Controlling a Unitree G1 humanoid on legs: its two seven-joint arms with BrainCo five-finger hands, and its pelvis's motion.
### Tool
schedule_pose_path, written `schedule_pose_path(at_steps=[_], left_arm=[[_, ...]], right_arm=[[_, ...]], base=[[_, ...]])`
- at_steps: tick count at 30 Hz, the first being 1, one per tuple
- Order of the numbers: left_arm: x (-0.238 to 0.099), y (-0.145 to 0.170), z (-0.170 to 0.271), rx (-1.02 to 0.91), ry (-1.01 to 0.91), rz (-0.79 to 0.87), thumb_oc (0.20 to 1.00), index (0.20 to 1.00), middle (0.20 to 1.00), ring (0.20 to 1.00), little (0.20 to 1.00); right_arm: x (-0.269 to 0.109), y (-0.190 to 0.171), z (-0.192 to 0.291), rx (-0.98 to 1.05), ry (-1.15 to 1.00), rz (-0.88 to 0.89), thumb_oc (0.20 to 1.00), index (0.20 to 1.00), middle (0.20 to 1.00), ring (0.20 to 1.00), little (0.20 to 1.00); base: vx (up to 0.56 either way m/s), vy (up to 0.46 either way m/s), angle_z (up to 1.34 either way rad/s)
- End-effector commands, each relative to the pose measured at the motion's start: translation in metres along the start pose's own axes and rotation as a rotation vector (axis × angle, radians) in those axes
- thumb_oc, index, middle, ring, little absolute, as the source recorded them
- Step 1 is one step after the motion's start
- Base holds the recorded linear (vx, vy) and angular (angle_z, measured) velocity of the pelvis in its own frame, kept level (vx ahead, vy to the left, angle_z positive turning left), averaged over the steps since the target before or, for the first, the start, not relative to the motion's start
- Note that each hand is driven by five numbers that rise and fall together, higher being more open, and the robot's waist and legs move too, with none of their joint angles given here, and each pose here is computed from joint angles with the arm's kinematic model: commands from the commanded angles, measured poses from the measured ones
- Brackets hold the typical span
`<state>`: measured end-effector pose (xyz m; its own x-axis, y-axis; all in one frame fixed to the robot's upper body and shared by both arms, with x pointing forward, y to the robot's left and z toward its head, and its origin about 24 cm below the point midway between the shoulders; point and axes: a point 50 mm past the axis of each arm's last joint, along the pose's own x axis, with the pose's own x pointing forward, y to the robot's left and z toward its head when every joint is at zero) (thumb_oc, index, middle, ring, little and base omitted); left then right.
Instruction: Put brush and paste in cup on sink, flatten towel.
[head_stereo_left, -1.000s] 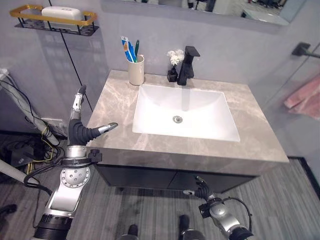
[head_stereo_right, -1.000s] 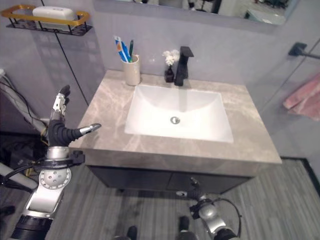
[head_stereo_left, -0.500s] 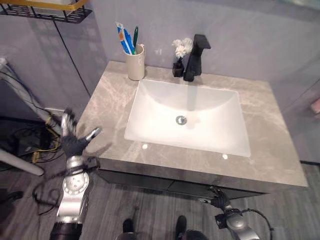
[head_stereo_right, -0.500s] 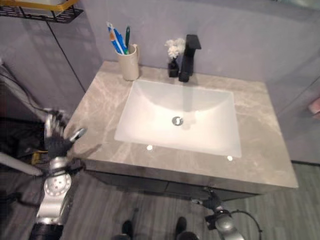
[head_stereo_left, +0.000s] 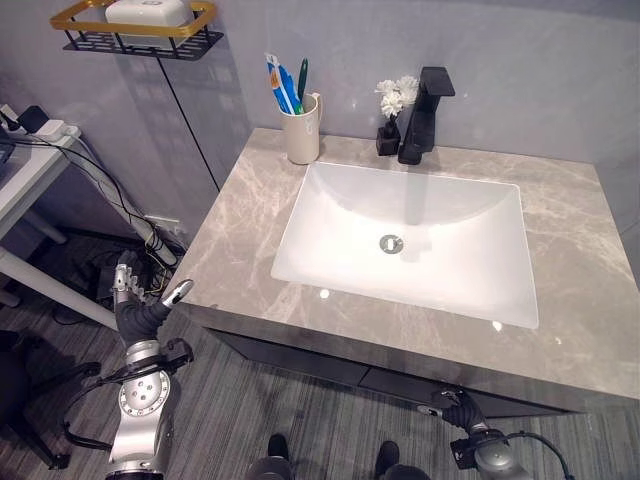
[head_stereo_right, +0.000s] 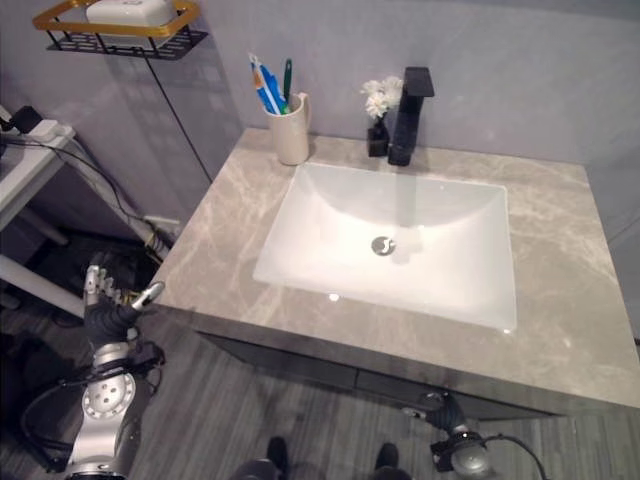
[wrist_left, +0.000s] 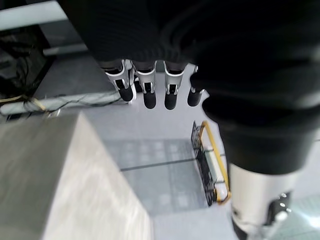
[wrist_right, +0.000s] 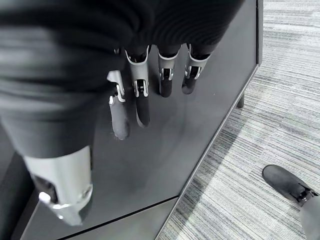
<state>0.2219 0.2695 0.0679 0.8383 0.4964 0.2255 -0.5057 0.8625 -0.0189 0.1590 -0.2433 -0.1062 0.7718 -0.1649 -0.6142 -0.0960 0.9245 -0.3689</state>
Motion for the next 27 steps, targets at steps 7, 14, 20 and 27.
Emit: schedule_pose_path(at_steps=[7, 14, 20, 27], left_arm=[[0.015, 0.001, 0.031, 0.051, -0.176, -0.041, 1.0, 1.0, 1.0, 1.0, 1.0], [0.016, 0.007, 0.037, 0.142, -0.205, -0.094, 1.0, 1.0, 1.0, 1.0, 1.0], [0.019, 0.007, 0.042, 0.189, -0.228, -0.131, 1.0, 1.0, 1.0, 1.0, 1.0], [0.023, -0.001, 0.044, 0.234, -0.241, -0.182, 1.0, 1.0, 1.0, 1.0, 1.0]], right_arm=[[0.009, -0.017, 0.032, -0.045, -0.133, -0.035, 1.0, 1.0, 1.0, 1.0, 1.0], [0.014, -0.014, 0.041, -0.037, -0.149, -0.048, 1.0, 1.0, 1.0, 1.0, 1.0], [0.015, -0.013, 0.039, -0.053, -0.127, -0.062, 1.0, 1.0, 1.0, 1.0, 1.0], [0.013, -0.01, 0.03, -0.014, -0.103, -0.069, 1.0, 1.0, 1.0, 1.0, 1.0]], base=[[0.06, 0.097, 0.09], [0.06, 0.177, 0.01], [0.08, 0.271, 0.1], [0.1, 0.211, 0.07]])
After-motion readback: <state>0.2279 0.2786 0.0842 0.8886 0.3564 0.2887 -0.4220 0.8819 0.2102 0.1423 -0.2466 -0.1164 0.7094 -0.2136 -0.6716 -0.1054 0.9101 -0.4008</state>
